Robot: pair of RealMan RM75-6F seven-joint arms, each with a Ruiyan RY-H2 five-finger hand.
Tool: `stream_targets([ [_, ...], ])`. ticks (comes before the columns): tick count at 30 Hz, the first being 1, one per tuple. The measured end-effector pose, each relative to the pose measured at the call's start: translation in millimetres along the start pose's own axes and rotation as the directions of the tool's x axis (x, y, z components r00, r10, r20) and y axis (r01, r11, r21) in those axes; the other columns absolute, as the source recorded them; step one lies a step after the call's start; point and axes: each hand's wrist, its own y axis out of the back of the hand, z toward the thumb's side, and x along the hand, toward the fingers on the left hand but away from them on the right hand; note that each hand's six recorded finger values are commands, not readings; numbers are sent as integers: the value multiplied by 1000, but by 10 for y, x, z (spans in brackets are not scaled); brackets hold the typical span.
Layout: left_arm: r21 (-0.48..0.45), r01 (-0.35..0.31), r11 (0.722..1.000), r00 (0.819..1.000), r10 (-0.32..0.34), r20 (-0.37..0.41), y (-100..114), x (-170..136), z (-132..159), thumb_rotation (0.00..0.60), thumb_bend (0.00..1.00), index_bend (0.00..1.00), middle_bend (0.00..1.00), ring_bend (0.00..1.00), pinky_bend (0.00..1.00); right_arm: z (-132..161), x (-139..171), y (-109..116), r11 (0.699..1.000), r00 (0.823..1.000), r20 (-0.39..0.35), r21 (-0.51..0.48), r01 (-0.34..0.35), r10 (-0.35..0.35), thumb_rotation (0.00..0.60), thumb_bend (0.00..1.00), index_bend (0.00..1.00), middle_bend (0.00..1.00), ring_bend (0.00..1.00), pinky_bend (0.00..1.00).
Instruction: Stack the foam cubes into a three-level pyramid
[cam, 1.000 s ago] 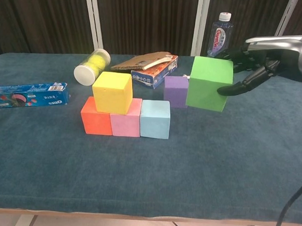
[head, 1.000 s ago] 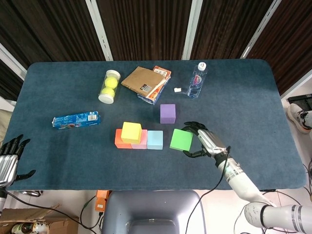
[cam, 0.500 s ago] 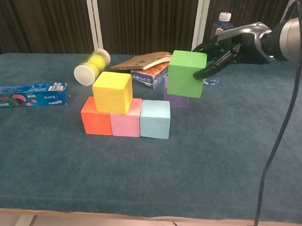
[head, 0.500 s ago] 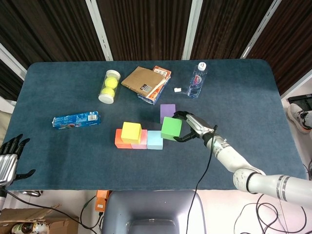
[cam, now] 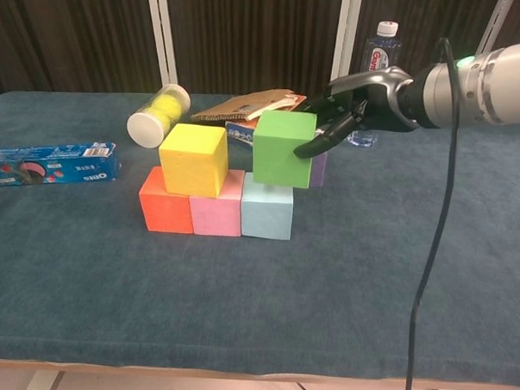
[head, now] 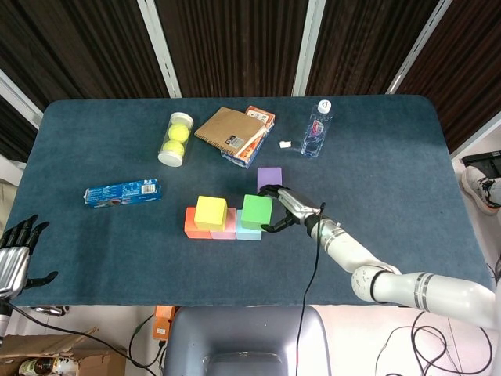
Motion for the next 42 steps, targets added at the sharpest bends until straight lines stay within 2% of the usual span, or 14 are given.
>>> stream_targets([
  [20, -7, 14, 1000, 1000, -14, 4, -29, 18, -3, 600, 10, 147, 0, 0, 115, 85, -283, -178, 1000, 1000, -9, 4, -15, 15, 600, 285, 412, 103, 0, 0],
  [42, -11, 18, 1000, 1000, -18, -2, -37, 4, -42, 600, 10, 147, 0, 0, 115, 200, -397, -299, 1000, 999, -31, -4, -30, 30, 600, 286, 404, 103, 0, 0],
])
